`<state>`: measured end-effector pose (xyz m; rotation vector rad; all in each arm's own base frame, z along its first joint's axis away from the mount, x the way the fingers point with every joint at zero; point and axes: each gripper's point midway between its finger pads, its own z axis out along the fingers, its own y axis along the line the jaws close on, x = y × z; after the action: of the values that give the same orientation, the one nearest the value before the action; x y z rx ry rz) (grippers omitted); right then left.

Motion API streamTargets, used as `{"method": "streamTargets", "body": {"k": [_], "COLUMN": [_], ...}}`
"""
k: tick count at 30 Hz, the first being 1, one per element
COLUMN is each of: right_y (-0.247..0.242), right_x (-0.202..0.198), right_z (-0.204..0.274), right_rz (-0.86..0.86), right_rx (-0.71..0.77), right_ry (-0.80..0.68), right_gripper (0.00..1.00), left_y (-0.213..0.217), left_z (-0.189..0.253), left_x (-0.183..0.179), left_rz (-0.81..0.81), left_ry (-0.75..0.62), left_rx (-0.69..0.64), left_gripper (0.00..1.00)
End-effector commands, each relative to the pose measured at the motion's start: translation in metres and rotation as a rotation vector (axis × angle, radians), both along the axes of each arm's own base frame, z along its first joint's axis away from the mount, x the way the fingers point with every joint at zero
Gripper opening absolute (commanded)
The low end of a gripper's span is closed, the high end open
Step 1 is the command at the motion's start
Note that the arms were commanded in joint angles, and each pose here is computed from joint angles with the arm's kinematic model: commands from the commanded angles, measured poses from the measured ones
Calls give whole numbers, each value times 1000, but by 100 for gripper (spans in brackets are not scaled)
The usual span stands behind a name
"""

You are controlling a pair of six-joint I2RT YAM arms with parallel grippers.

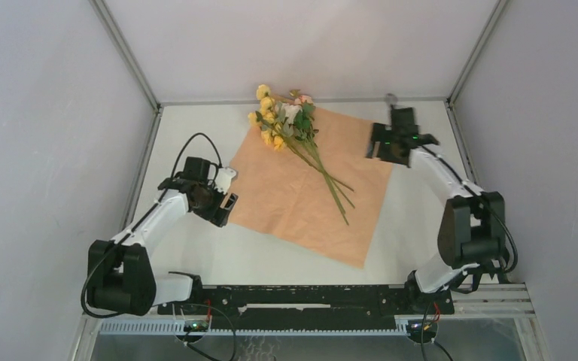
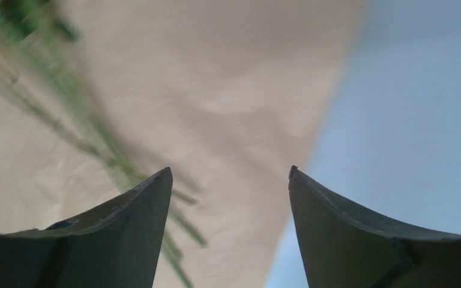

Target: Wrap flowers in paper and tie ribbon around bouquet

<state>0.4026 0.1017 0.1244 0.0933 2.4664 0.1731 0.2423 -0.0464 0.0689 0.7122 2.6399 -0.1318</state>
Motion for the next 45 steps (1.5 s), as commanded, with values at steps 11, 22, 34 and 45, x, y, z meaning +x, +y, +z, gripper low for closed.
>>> {"method": "streamTargets", "body": {"k": [11, 22, 34, 45], "right_y": [-87, -78, -20, 34], "right_x": [33, 64, 21, -66], "right_z": [-78, -98, -71, -76], "right_rz": [-274, -256, -122, -84], "right_rx": [423, 528, 654, 634], "right_ry": [133, 171, 139, 158], "right_gripper": [80, 75, 0, 0], "left_y": [20, 47, 81, -98], "left_z": [-31, -35, 13, 30], "left_x": [39, 62, 105, 1], "left_rz": [-82, 1, 202, -601], "left_ry": [-122, -154, -286, -200], "left_rx": [351, 536, 537, 139], "left_gripper": [86, 86, 87, 90]}}
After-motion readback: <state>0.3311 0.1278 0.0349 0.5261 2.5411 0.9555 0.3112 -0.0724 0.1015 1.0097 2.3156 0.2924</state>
